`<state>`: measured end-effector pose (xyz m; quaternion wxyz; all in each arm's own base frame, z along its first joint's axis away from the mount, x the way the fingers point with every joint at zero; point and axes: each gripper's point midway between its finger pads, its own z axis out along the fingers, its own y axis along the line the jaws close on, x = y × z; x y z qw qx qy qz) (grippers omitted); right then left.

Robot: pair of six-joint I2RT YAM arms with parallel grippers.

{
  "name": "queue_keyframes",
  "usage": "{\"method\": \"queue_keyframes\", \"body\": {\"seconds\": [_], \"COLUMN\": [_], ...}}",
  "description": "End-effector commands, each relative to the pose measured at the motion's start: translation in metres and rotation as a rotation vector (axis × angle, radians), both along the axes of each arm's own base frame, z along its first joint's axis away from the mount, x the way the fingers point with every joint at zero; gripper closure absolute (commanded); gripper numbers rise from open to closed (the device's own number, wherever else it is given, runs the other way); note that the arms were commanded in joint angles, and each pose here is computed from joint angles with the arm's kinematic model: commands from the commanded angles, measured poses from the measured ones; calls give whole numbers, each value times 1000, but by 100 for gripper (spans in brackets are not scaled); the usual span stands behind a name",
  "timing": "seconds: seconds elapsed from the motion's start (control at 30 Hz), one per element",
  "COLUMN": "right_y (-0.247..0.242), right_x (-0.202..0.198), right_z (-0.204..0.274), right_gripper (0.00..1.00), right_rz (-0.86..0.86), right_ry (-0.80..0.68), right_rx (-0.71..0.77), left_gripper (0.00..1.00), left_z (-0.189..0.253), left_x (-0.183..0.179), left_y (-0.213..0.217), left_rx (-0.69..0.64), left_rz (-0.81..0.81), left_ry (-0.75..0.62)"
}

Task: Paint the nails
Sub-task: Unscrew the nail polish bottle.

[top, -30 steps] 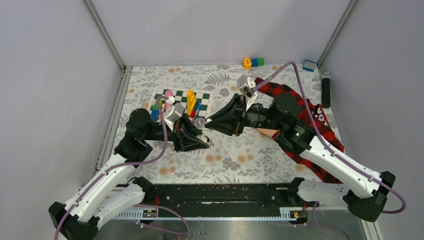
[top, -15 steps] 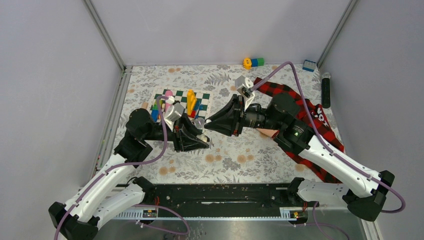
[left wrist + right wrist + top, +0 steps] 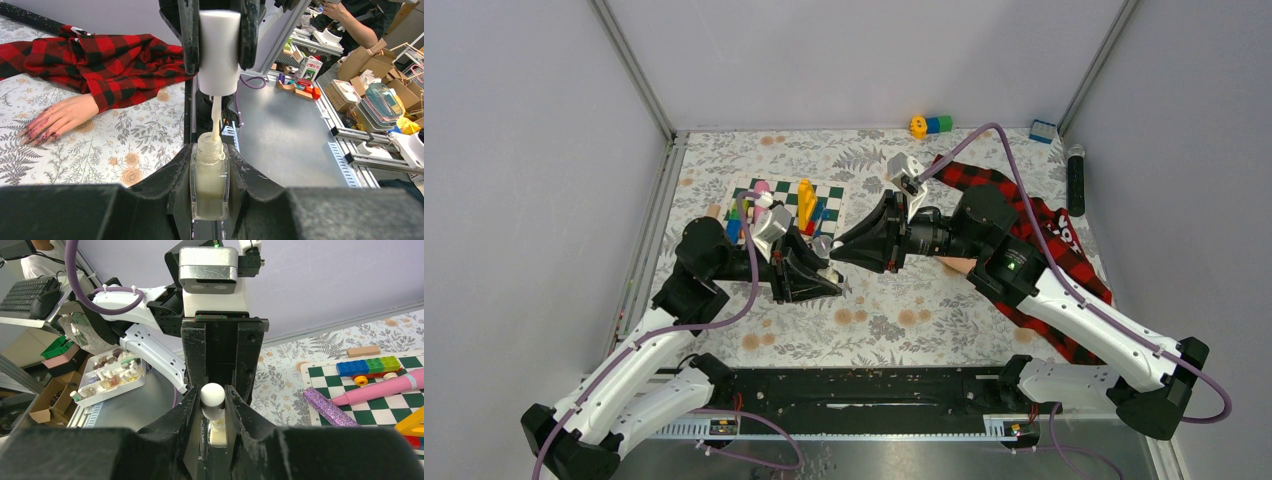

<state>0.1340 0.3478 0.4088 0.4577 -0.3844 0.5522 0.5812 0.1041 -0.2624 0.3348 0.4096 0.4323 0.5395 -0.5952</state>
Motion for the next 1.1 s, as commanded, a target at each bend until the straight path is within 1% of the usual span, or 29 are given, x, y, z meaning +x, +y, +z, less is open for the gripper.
{"method": "queue_keyframes", "body": {"seconds": [0.0,0.7,1.07], "right_y": [-1,1,-5], "right_x": [0,-1,2], "right_z": [7,-1,-6], "right_gripper": [100,100,100], "right_rz": [13,27,-12], "right_ry": [-15,-5,-26], "right_rx": [17,-17,-47], "left_gripper": [100,100,100], "left_z": [13,13,13], "left_x": [-1,0,2], "left_y": [2,1,1], "left_rx": [-37,-39,-41], "left_rz": [10,18,26], "left_ry": [-68,-69,-70]}}
